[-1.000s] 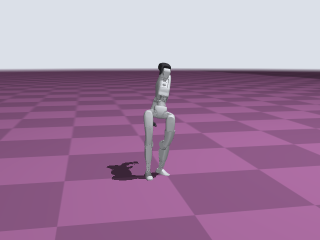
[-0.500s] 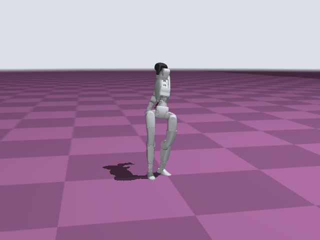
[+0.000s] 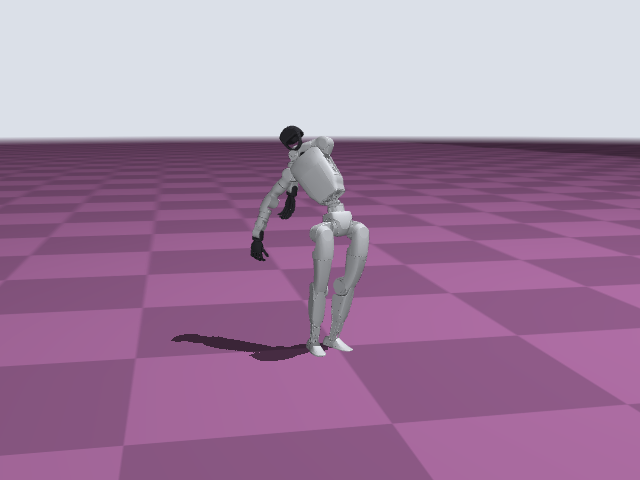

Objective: In place motions

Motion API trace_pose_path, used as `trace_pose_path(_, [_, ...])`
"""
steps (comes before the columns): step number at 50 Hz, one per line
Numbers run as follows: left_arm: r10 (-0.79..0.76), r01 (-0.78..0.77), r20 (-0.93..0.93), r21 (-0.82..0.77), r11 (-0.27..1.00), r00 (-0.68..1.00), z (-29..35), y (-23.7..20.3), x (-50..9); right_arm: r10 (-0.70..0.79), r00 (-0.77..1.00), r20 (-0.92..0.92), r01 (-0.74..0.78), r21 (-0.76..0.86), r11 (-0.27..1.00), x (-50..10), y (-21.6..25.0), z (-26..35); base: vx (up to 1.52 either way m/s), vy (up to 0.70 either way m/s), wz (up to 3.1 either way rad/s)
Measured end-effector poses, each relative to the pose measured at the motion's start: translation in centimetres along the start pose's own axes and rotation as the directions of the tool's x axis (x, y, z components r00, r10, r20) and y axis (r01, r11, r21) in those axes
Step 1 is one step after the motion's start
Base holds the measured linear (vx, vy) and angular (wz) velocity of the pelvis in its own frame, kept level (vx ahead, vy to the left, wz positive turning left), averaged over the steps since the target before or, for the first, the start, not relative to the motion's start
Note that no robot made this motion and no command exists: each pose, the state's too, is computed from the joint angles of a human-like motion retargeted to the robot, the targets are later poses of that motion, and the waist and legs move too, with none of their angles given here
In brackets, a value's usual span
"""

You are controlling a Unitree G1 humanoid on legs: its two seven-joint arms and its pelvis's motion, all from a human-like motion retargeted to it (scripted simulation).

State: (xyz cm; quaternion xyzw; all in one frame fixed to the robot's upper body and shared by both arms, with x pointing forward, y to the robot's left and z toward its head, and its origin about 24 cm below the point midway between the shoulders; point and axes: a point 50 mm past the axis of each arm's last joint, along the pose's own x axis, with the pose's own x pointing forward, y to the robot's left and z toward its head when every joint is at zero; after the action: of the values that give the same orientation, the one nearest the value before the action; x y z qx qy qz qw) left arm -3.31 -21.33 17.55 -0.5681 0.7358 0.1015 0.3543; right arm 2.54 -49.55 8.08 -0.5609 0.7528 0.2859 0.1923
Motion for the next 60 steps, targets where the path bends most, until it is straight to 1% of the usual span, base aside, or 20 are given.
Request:
trace_pose_path(10, [0.006,-0.007,-0.031,-0.041,0.999,0.999,-0.7,-0.3,0.0,0.009,1.000,0.002,-0.009,-0.005,1.000,0.0,0.0,0.1,0.05,0.06,0.88])
trace_pose_path(19, [0.015,-0.019,-0.069,-0.060,0.998,0.998,-1.5,-0.6,0.0,0.003,0.998,0.058,0.000,-0.051,0.999,-0.1,-0.3,1.4,0.02,0.01,0.19])
trace_pose_path(28, [0.023,-0.028,-0.083,-0.070,0.997,0.996,-1.9,-0.8,0.0,0.008,0.994,0.113,0.003,-0.102,0.995,-0.3,-0.5,2.8,-0.04,-0.09,-0.52])
trace_pose_path(34, [0.027,-0.032,-0.076,-0.075,0.997,0.997,-1.8,-0.7,0.0,0.014,0.994,0.104,-0.003,-0.106,0.994,-0.3,-0.5,2.7,-0.09,-0.12,-1.14])
trace_pose_path(53, [0.062,-0.063,-0.013,-0.111,0.992,0.998,-0.4,0.1,0.0,-0.055,0.996,0.072,0.054,0.007,0.998,-0.2,-0.8,1.8,-0.19,-0.06,-1.74])
trace_pose_path(60, [0.112,-0.113,-0.020,-0.111,0.987,0.994,-0.3,0.4,0.0,-0.021,1.000,0.017,0.019,0.135,0.991,0.0,-0.1,-0.2,-0.21,-0.01,-2.02])
